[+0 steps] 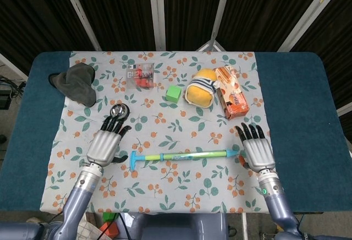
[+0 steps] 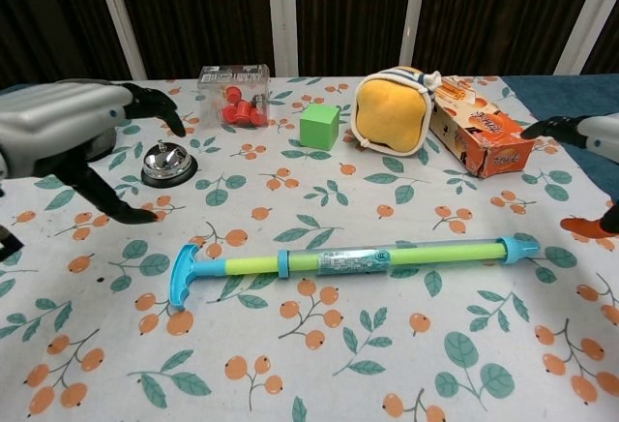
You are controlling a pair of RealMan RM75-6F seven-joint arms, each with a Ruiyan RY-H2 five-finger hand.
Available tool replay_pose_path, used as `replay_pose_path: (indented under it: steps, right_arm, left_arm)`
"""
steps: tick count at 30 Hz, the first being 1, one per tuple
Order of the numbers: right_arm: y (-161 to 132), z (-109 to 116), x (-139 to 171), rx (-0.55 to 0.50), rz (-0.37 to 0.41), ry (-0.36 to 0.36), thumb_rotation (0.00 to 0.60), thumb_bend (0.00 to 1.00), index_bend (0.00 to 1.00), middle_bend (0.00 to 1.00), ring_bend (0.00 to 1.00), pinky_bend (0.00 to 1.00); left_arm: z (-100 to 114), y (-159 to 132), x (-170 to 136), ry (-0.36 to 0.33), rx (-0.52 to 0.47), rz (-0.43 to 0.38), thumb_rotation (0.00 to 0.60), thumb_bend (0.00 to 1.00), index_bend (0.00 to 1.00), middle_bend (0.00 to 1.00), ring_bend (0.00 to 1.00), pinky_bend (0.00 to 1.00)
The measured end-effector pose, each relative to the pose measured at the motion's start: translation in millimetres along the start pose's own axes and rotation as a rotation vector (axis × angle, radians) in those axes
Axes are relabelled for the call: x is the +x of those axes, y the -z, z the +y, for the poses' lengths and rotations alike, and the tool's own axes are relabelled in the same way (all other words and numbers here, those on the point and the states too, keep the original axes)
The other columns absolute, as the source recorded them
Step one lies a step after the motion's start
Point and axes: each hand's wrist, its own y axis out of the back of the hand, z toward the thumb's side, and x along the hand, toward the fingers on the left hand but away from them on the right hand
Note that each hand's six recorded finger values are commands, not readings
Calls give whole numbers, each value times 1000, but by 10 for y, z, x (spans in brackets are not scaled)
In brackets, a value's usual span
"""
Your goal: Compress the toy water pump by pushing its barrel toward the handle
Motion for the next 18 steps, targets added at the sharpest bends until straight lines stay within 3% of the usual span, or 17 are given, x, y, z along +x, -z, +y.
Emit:
replay_pose_path:
  steps: [5, 14, 18]
  right_arm:
    - [348, 56, 146, -33, -38, 42, 600, 357, 0, 0, 0, 0]
    - [979, 179, 600, -86, -106, 167, 600, 356, 0, 0, 0, 0]
    - [1228, 236, 872, -73, -138, 218, 600, 357, 0, 0, 0, 0]
  left_arm:
    - [143, 410, -320, -41, -29, 33, 600, 200, 194, 33, 0, 0]
    - [230, 1051, -1017, -94, -48, 105, 600, 195, 8, 0, 0, 0]
    - [247, 1327, -1303, -134, -66, 150, 600, 185, 0, 0, 0, 0]
